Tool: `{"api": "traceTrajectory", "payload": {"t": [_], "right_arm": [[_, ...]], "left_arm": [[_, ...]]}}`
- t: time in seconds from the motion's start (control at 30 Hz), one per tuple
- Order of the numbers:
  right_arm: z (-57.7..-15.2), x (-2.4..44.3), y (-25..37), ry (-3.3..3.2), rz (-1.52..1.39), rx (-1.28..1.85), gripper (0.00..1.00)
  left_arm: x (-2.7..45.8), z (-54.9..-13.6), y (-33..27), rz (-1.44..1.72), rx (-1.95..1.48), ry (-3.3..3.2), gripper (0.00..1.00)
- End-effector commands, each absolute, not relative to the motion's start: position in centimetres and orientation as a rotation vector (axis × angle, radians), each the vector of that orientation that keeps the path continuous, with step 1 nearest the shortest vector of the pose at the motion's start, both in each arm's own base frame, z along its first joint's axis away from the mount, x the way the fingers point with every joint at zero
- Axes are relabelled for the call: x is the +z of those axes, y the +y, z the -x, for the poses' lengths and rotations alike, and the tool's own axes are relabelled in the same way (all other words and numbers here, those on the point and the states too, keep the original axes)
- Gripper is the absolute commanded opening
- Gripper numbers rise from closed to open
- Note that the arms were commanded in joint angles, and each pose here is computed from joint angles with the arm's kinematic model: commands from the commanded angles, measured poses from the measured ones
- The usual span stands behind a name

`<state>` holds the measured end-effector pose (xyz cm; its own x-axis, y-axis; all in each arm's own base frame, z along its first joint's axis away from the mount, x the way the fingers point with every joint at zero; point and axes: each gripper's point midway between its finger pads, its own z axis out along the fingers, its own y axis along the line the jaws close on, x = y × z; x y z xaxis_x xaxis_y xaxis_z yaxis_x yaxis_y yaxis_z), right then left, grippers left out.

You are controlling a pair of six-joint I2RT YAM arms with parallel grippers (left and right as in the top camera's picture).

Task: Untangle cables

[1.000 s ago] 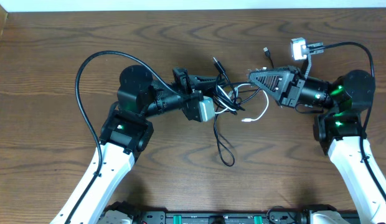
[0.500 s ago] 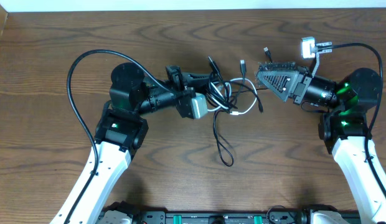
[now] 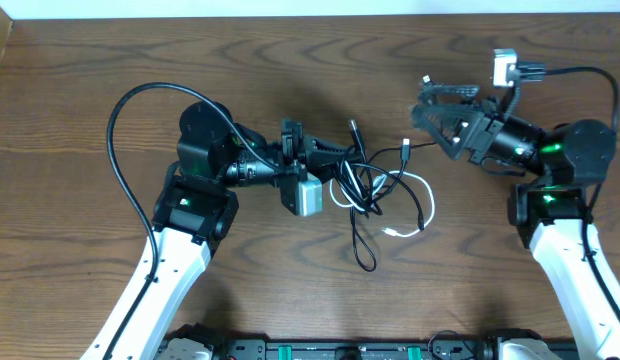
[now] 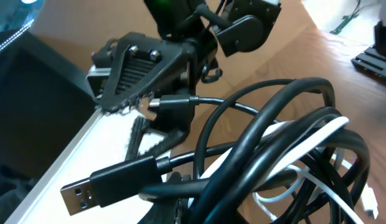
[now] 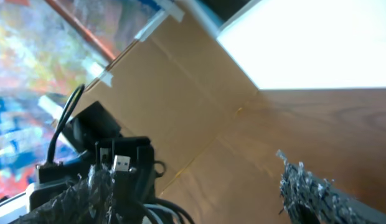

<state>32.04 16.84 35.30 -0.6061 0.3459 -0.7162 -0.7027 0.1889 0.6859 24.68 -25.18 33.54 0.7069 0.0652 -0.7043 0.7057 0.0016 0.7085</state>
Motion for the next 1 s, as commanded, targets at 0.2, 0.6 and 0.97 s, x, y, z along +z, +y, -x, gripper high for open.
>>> {"api": "traceTrajectory", "payload": {"t": [0.2,0.6,0.97], "right_arm": [[-30.0,35.6,21.0,1.613,0.425,1.644,0.89],[-29.9,32.8,23.8,1.714,0.419,1.711,0.9],[-30.2,31.6,24.8,1.745,0.417,1.734,0.76]], "left_arm": [[32.9,-24.9,-25.6,-1.522,-0.619,0.651,0.07],[32.6,-24.9,-25.8,-1.526,-0.634,0.66,0.08],[31.9,-25.1,-26.1,-1.529,-0.65,0.692,0.08]]}}
